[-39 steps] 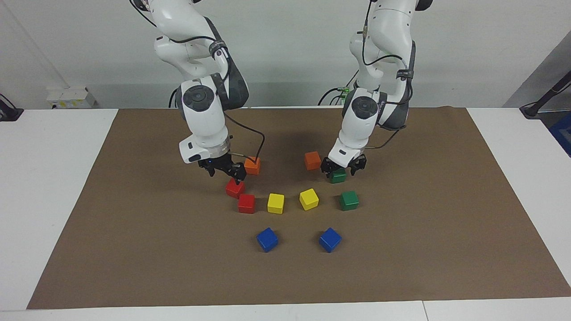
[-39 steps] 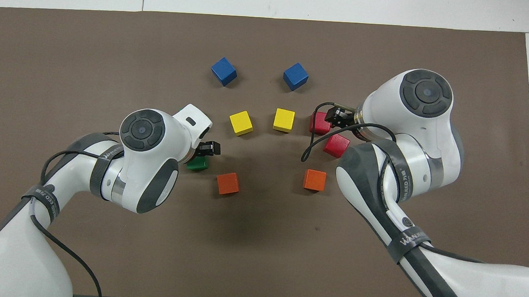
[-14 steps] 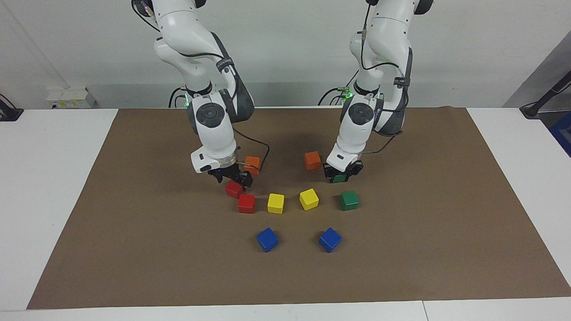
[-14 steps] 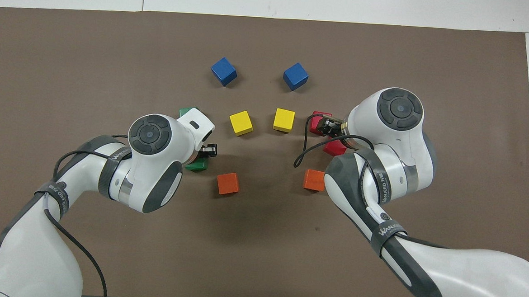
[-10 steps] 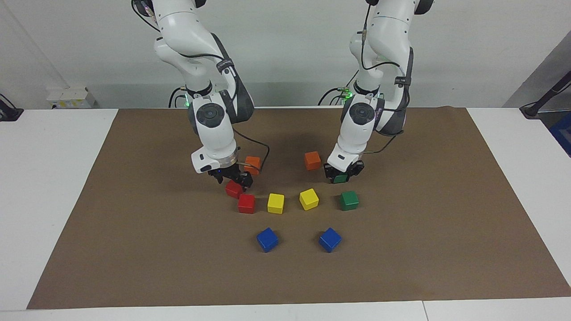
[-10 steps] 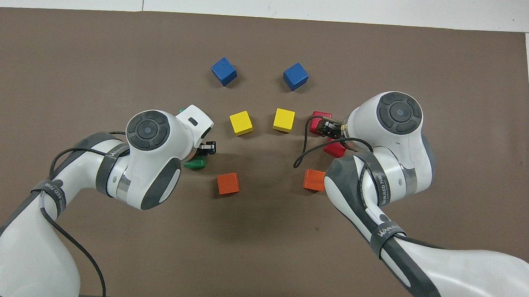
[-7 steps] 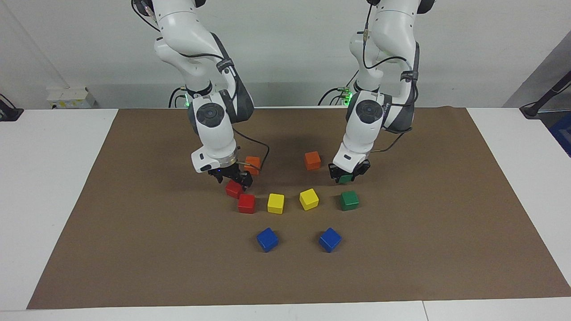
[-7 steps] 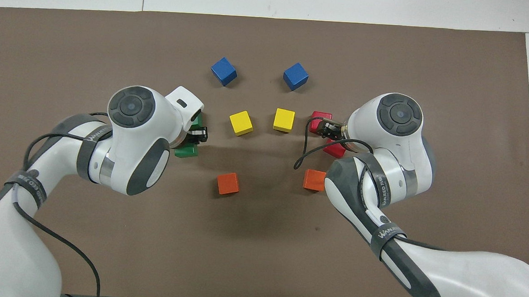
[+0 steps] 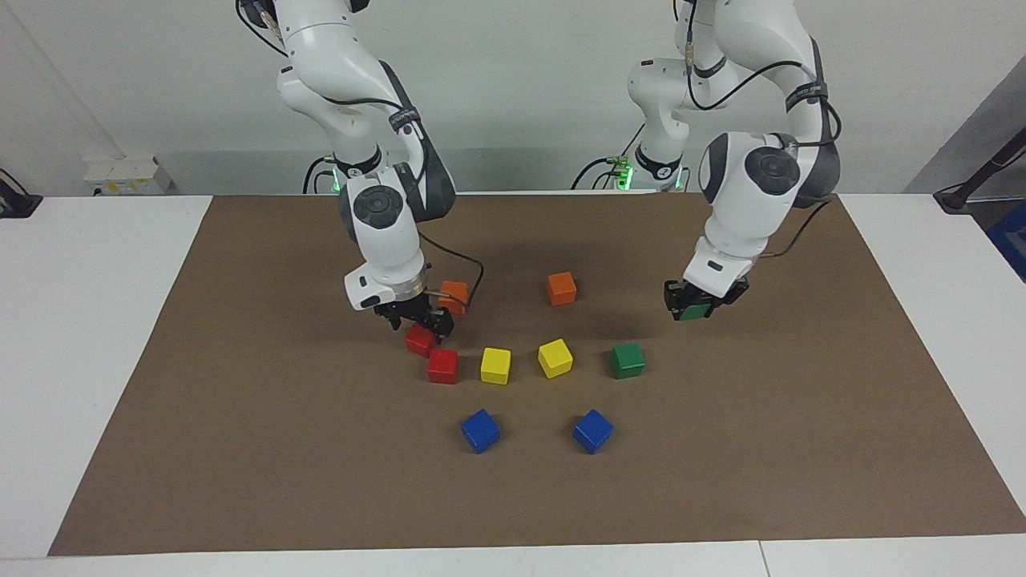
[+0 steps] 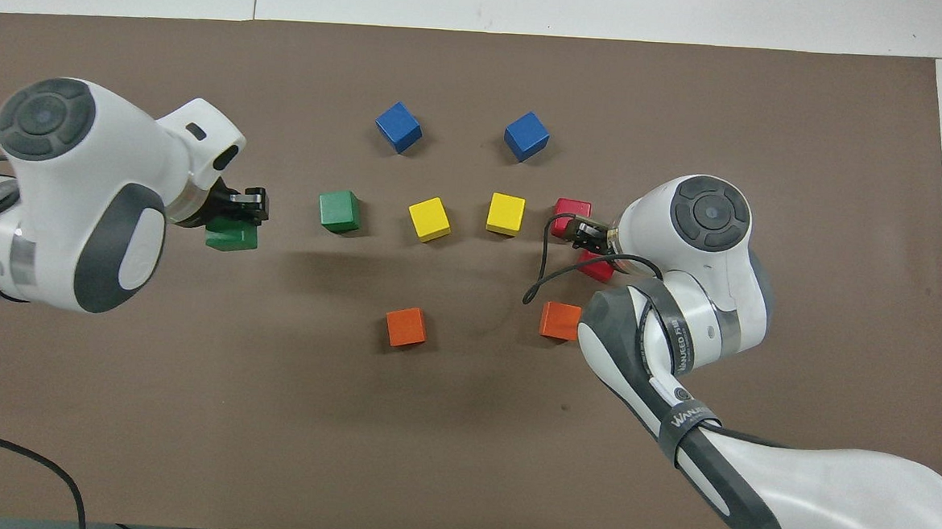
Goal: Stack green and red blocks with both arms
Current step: 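Carry green outward with the left gripper while the right gripper carries red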
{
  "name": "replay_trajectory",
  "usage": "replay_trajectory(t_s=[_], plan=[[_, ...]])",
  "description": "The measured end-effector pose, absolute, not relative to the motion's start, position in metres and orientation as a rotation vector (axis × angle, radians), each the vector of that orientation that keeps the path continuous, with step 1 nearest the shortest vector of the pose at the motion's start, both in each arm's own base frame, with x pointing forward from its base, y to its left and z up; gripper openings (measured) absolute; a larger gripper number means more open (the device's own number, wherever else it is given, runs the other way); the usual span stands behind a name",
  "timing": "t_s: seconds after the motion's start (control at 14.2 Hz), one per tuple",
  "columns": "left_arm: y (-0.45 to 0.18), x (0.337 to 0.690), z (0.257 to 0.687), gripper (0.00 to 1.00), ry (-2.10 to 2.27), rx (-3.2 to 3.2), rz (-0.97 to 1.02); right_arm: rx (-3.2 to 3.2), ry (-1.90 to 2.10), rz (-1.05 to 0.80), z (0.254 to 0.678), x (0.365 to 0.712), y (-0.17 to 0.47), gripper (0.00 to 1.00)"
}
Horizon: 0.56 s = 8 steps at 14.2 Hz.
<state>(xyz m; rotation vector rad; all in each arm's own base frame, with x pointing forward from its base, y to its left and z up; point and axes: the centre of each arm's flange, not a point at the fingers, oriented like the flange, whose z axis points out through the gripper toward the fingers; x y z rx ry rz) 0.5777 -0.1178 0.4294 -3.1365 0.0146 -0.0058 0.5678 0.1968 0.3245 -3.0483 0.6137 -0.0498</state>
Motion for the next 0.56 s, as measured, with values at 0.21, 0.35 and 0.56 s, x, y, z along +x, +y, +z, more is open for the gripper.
replay_trajectory(t_s=[0.21, 0.35, 0.56], plan=[[-0.049, 0.582, 0.432, 0.55, 0.147, -3.136, 0.017, -3.047, 0.607, -0.057, 0.323, 0.567, 0.197, 1.00], [0.001, 0.581, 0.425, 0.55, 0.222, -3.135, 0.038, -3.049, 0.606, -0.053, 0.322, 0.567, 0.197, 1.00], [0.074, 0.569, 0.410, 0.55, 0.280, -3.134, 0.032, -3.053, 0.605, -0.042, 0.318, 0.564, 0.196, 0.99]])
